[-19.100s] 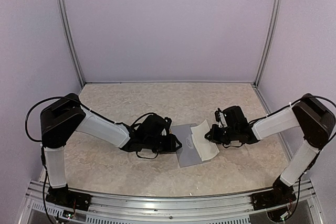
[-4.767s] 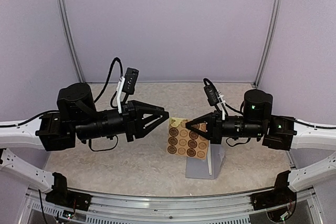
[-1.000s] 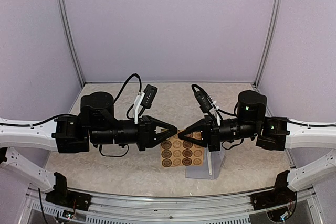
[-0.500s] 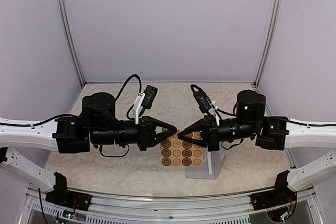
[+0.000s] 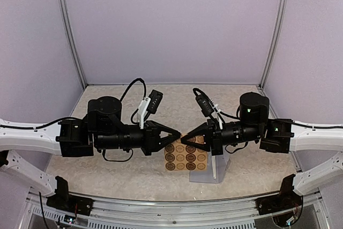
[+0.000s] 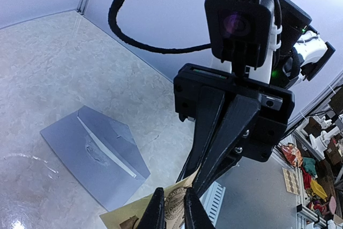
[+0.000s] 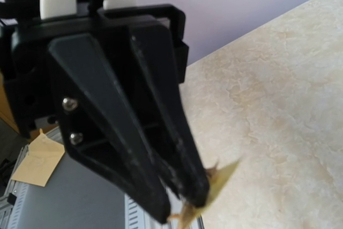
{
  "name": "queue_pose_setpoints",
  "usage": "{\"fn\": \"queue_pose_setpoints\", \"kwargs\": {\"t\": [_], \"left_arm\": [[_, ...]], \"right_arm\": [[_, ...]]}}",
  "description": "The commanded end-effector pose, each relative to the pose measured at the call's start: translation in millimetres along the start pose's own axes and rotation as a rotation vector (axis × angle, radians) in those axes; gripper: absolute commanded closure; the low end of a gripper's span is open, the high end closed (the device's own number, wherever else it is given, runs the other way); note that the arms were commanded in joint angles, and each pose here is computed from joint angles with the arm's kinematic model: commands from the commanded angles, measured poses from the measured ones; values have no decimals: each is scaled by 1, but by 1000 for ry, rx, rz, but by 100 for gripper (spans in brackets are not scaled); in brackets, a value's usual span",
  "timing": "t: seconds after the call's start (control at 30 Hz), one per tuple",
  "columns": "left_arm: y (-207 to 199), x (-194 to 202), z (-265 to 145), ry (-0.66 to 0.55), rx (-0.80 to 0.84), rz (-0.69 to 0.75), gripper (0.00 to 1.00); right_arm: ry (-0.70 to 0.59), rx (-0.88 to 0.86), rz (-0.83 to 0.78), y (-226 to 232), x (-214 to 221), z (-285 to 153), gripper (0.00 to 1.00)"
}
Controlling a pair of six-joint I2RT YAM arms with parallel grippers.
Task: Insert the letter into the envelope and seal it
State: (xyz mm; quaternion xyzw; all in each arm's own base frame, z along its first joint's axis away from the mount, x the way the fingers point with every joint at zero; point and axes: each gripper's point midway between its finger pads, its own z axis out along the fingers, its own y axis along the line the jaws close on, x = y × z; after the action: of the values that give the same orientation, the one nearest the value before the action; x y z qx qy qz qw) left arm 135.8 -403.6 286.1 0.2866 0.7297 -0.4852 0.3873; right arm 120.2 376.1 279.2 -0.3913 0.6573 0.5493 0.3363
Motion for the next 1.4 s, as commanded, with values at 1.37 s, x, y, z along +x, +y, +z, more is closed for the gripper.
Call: {"fn": "queue_pose_setpoints", "kwargs": {"t": [1.37], "left_arm": [[-4,5,-2,-4,39,26,100]], "right_arm": [[-40,-2,-9,8,-12,-4,76]]}}
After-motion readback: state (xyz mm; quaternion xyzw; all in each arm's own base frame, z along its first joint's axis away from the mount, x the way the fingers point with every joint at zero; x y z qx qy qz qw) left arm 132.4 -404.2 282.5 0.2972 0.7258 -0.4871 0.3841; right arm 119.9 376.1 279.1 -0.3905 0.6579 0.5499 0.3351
